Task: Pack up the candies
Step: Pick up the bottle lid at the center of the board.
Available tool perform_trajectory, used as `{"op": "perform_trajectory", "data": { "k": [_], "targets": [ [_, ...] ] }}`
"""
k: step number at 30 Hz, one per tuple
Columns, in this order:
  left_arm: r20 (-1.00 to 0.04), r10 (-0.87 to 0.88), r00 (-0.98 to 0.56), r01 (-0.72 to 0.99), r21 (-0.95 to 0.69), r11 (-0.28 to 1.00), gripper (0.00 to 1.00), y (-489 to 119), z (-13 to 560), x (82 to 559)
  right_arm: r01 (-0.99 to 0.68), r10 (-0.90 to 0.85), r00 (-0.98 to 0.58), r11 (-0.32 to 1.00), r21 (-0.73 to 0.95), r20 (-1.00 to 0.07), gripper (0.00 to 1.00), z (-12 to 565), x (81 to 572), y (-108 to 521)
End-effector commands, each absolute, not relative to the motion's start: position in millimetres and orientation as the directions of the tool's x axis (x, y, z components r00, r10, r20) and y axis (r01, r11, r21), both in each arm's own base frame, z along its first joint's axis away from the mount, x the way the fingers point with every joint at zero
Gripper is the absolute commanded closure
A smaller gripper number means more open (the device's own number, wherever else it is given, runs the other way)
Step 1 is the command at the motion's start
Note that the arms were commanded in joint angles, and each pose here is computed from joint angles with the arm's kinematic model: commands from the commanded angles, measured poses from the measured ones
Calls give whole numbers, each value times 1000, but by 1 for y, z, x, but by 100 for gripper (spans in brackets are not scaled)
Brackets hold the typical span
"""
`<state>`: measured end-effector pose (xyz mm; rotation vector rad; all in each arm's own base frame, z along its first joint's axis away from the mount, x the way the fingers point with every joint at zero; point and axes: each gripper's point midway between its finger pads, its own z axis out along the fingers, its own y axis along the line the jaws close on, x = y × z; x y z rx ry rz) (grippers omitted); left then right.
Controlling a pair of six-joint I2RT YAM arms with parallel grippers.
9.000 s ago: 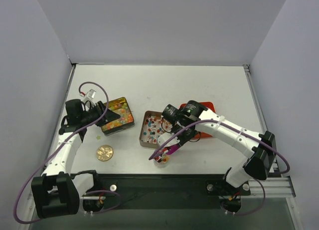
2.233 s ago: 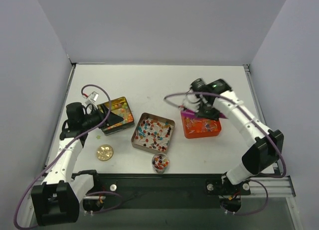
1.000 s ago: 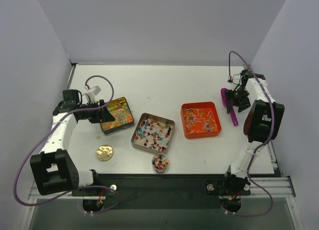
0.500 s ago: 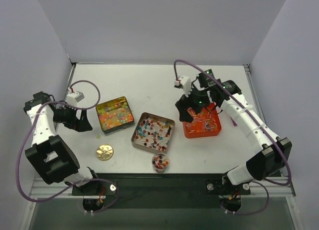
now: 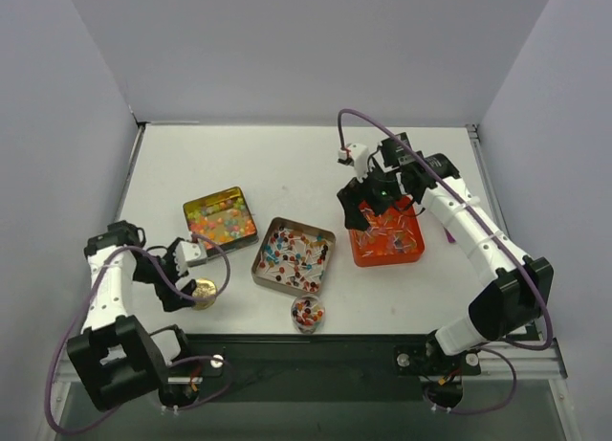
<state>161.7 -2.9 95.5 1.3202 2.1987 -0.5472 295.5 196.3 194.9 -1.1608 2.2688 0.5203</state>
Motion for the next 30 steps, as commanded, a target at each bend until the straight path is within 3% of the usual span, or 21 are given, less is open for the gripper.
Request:
{"op": "perform_trajectory", "data": {
  "k": [1,12,30],
  "targets": [
    [-559,765,-319,939,-80,333,3,-30,83,148,-797,-575,-504,598,89,-645,0,205,290,183],
    [-423,867,-264,950,43,311,3,-28,55,170,-780,-528,-476,622,61,-703,0,231,303,177],
    [-353,909,-222,963,63,260,3,-16,22,173,-799,-530,-446,598,54,-721,0,242,316,184]
  ]
}}
